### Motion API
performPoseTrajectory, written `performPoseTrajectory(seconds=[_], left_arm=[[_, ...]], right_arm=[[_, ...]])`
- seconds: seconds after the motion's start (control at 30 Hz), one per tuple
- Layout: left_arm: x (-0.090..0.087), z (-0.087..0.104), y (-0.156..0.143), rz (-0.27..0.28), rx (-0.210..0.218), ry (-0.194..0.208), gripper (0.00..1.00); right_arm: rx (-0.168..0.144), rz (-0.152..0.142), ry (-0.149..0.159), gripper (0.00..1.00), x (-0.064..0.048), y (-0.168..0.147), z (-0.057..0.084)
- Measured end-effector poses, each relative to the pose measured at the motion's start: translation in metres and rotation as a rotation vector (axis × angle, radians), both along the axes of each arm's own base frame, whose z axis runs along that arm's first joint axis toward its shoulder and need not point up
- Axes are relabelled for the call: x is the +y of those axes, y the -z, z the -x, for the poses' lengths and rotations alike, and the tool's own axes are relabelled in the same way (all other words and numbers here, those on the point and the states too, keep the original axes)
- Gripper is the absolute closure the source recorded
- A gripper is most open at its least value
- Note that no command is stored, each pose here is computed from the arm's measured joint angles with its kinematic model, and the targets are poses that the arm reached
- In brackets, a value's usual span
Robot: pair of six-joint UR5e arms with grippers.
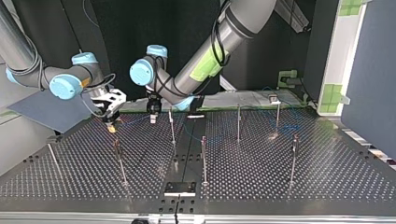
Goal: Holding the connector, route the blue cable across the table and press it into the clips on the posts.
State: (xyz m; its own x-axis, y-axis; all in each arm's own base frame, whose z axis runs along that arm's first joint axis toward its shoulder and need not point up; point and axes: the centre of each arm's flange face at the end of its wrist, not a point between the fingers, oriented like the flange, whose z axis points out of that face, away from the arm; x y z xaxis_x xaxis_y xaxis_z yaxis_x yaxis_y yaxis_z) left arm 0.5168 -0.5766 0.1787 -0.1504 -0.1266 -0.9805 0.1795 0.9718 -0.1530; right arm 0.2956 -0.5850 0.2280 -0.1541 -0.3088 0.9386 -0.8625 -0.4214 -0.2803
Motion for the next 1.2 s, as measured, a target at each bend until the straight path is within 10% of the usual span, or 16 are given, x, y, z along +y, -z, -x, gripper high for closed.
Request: performPoseTrajectory(seconds=[0.5,0.57,0.7,0.77,1.2], left_arm=[[0.001,-0.011,-0.003,0.016,0.016,0.006,0.05],[0.001,-0.009,-0.004,0.008,0.023,0.000,0.44],[0.000,-0.007,-0.005,0.001,0.029,-0.007,0.71],[0.000,-0.006,-0.006,0.000,0.030,-0.007,1.00],[-0.006,-0.004,-0.026,0.010,0.021,-0.024,1.00]], right_arm=[[-0.004,0.001,-0.025,1.00,0.003,-0.001,-0.005],[-0.004,0.002,-0.026,1.00,0.003,-0.001,-0.005],[-0.003,0.004,-0.034,1.00,0.003,-0.002,-0.006],[-0.003,0.006,-0.038,1.00,0.003,-0.003,-0.006],[-0.013,0.042,-0.046,1.00,0.005,-0.025,-0.006]])
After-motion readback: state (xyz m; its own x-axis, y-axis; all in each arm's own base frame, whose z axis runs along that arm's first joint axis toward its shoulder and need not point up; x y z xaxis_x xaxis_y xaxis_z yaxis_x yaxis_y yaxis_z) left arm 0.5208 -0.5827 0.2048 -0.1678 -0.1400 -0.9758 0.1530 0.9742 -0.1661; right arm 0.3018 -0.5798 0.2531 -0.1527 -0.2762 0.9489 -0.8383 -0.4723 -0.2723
